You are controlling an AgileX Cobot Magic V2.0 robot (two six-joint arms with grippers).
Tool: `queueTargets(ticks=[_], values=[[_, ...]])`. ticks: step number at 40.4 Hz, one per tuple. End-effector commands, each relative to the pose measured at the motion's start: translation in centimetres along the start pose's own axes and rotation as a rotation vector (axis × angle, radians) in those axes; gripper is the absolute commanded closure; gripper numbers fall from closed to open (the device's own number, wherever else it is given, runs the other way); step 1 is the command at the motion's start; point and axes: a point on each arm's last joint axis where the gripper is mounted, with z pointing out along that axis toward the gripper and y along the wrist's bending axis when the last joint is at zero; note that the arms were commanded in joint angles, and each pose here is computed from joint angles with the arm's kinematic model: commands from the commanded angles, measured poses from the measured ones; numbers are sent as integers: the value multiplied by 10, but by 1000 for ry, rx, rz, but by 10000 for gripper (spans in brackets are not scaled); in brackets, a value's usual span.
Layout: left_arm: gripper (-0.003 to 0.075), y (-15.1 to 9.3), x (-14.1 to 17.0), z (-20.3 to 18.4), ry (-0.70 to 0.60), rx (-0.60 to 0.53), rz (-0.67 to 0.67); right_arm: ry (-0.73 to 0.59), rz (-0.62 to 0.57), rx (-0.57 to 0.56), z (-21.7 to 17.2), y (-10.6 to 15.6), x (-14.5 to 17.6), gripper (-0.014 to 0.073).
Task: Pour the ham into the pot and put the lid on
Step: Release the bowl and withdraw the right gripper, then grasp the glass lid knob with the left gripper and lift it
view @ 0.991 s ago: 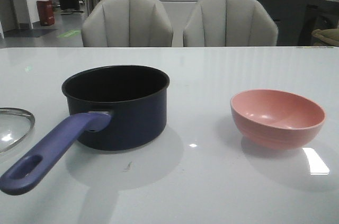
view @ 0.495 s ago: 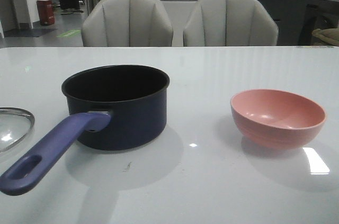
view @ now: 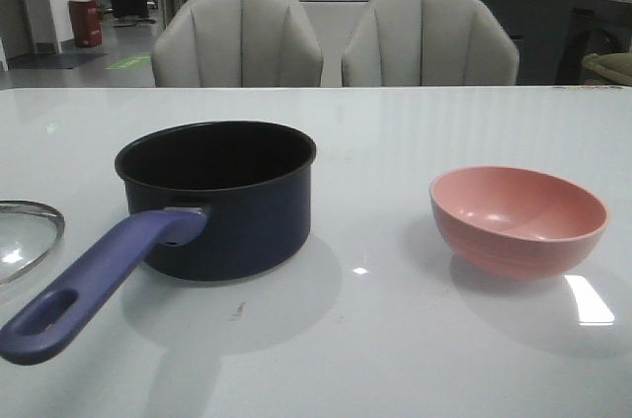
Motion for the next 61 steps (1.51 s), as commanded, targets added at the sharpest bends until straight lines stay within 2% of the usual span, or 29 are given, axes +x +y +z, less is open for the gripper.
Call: queueTargets(ticks=[1, 9, 16, 22, 30, 48, 61], values=[[134, -2, -8, -13, -48, 1, -1, -94, -3, 30, -1, -2, -15, 450], [122, 2, -13, 2, -23, -24, 8, -94, -3, 30, -1, -2, -15, 450], [57, -1, -16, 5, -50, -31, 24, -94, -3, 29, -1, -2, -15, 450], [58, -4, -21, 5, -77, -34, 38, -94, -3, 29, -1, -2, -15, 450], [58, -11, -23, 26, 7, -37, 59, -94, -3, 29, -1, -2, -15, 450], [62, -7, -21, 51, 119, -48, 28, -94, -3, 29, -1, -2, -15, 450], [82, -7, -22, 54, 109, -51, 30, -94, -3, 29, -1, -2, -15, 450]])
